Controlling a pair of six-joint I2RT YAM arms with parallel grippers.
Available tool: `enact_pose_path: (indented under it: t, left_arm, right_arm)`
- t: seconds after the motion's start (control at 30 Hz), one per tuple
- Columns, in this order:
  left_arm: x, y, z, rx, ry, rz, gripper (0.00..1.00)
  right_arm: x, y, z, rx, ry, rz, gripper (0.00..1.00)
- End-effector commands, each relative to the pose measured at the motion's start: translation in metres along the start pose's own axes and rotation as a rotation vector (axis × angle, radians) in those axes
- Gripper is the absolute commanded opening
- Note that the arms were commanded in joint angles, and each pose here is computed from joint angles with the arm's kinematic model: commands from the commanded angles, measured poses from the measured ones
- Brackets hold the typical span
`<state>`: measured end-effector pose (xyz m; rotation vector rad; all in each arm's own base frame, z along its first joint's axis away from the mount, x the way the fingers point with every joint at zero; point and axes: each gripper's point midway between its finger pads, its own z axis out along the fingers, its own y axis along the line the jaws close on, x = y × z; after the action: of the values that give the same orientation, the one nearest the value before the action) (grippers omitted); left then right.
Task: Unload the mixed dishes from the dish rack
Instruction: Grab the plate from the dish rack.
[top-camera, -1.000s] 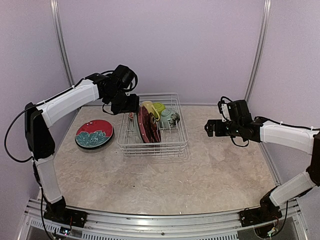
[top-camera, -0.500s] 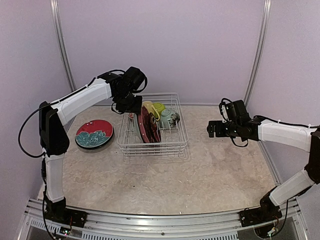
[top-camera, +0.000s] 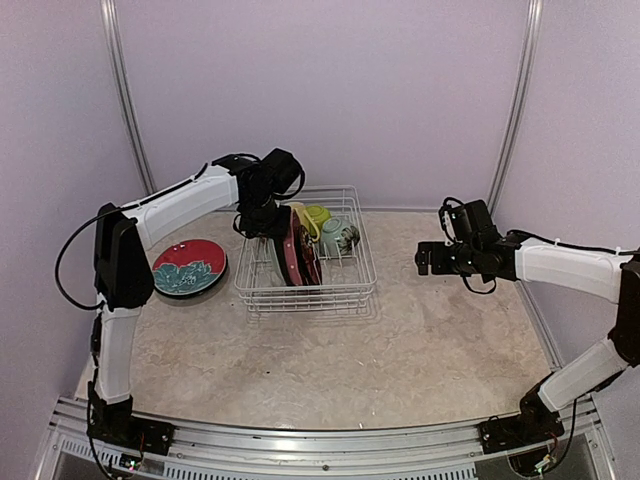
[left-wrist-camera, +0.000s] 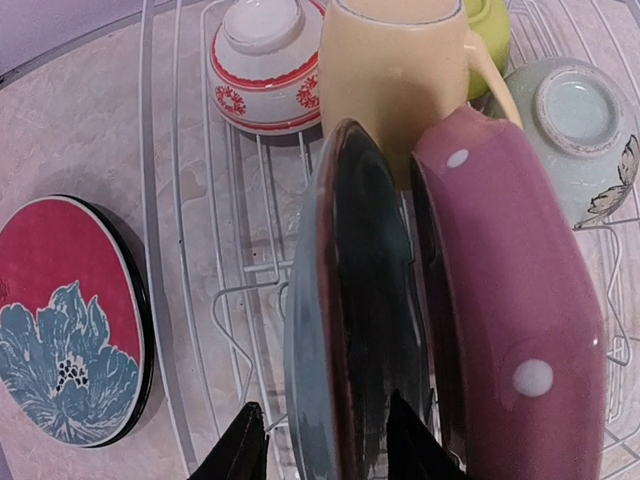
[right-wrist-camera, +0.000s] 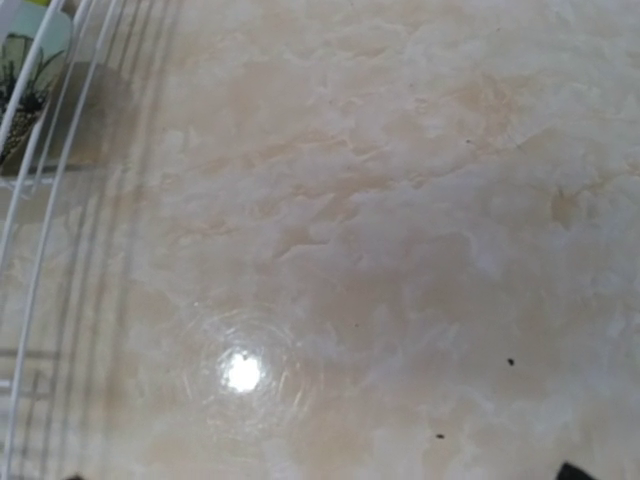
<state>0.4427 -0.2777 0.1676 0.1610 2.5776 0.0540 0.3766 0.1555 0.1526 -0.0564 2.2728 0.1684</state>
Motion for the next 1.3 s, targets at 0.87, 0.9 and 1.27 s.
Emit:
enact_pose_path:
  t: [0.87, 0.9, 1.27]
  left_arm:
    - [0.003, -0.009, -0.01, -0.057, 0.044, -0.008, 0.1]
    - [0.002, -0.007, -0.012, -0.073, 0.039, -0.006, 0.09]
    - [-0.004, 0.003, -0.034, -0.155, -0.011, 0.019, 0.0]
  right_arm:
    - [0.002, 0.01, -0.005, -0.05, 0.011, -0.003, 1.0]
    - [0.003, 0.01, -0.004, -0.051, 0.011, -0.002, 1.0]
    - [0.003, 0.012, -0.003, -0.063, 0.006, 0.002, 1.0]
